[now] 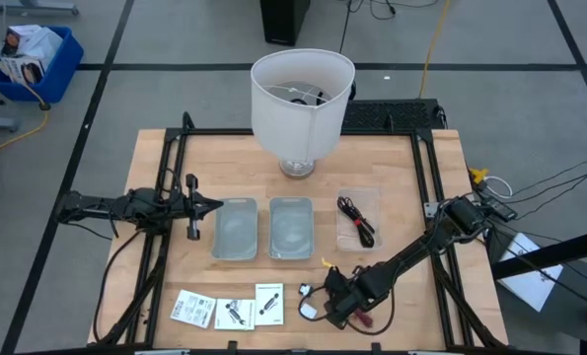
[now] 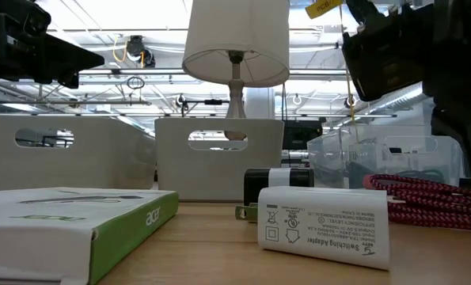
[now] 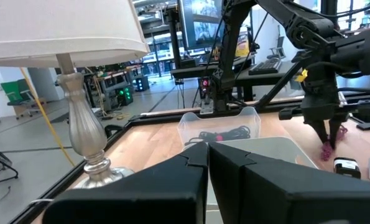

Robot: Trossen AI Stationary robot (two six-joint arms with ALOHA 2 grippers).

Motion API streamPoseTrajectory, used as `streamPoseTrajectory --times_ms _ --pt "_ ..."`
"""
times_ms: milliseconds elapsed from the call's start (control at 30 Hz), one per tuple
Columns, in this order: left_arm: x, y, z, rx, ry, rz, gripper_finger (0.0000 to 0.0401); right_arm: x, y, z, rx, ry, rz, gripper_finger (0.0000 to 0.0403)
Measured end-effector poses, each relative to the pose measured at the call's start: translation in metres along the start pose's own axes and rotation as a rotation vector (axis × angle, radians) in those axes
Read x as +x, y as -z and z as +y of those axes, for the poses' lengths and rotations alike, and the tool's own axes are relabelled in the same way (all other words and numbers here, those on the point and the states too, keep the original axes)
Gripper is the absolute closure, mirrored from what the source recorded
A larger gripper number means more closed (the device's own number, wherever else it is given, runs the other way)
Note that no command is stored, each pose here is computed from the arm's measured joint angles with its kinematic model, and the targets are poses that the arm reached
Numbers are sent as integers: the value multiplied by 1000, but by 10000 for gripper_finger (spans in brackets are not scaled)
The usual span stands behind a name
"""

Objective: Pick and place items into bin
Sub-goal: Put the pink and black charger cable into the transparent bin

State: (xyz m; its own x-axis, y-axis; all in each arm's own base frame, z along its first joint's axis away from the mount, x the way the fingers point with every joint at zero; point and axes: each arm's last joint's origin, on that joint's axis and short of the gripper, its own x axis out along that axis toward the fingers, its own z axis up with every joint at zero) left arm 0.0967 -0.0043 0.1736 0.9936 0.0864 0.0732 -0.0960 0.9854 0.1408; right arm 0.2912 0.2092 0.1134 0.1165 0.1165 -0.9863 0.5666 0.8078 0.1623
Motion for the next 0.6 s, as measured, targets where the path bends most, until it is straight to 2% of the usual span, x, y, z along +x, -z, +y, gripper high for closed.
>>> streamPoseTrajectory --times_ms 167,300,433,600 --pt "0 0 0 0 0 0 380 -16 -1 4 -27 -69 -13 381" --pt "0 0 0 0 0 0 380 -51 2 -1 -77 -117 -71 389" --pt "0 0 0 1 1 1 380 -120 -2 -6 -111 -232 -279 389" --pt "0 1 0 5 1 7 380 -187 -5 -36 -158 -198 -613 389"
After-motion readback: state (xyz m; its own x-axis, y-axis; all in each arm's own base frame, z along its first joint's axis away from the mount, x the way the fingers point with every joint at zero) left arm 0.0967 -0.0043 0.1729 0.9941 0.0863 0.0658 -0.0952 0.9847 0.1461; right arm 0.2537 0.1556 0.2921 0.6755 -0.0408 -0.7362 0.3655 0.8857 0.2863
